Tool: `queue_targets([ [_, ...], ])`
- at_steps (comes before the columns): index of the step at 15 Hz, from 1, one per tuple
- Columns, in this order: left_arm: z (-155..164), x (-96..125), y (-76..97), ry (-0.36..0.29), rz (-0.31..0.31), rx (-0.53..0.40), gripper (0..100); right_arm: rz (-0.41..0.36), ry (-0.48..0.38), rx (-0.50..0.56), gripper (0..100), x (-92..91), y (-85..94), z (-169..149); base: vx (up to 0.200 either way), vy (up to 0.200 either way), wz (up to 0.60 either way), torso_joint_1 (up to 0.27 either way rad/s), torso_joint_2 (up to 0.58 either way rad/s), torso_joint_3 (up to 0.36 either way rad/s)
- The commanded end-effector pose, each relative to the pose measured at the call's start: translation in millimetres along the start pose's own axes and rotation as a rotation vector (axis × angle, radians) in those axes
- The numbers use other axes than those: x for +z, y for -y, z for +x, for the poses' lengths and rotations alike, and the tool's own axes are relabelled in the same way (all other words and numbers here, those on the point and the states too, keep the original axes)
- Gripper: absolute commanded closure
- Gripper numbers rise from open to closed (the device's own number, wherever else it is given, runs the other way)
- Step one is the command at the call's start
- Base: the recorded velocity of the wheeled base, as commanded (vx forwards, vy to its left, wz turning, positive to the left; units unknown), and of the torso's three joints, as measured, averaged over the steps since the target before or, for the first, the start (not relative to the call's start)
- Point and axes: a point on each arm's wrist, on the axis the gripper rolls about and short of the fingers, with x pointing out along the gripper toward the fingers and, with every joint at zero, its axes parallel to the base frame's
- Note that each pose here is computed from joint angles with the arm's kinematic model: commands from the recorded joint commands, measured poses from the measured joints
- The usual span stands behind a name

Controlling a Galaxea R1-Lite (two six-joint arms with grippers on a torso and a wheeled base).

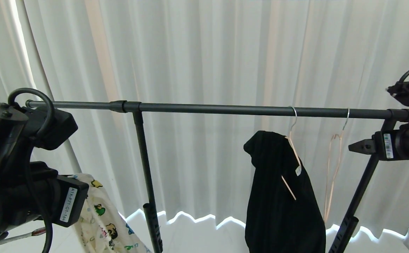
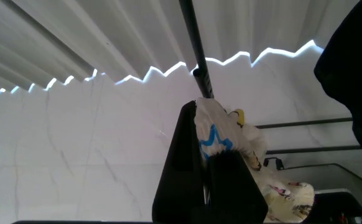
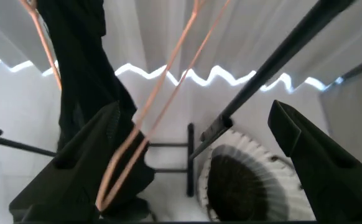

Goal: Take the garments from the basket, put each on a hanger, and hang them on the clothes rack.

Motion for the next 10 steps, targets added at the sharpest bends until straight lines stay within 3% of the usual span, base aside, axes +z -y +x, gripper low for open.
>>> queue_targets([
  [1,0,0,0.0,0.0,0.0,0.002,100,0.01,-0.058,-0.015,0,-3.0,-11.0,22,0.0,0.0,0.0,0.0,0.0,0.0],
  [5,1,-1,0.0,-0.005,0.0,0.003,100,0.061,-0.108,-0.152,0,-9.7,-22.4,64,0.0,0.0,0.0,0.0,0.0,0.0],
  [10,1,-1,0.2,-0.006,-0.001,0.003,100,0.04,-0.144,-0.159,0,-26.0,-24.7,71,0.0,0.0,0.0,0.0,0.0,0.0],
])
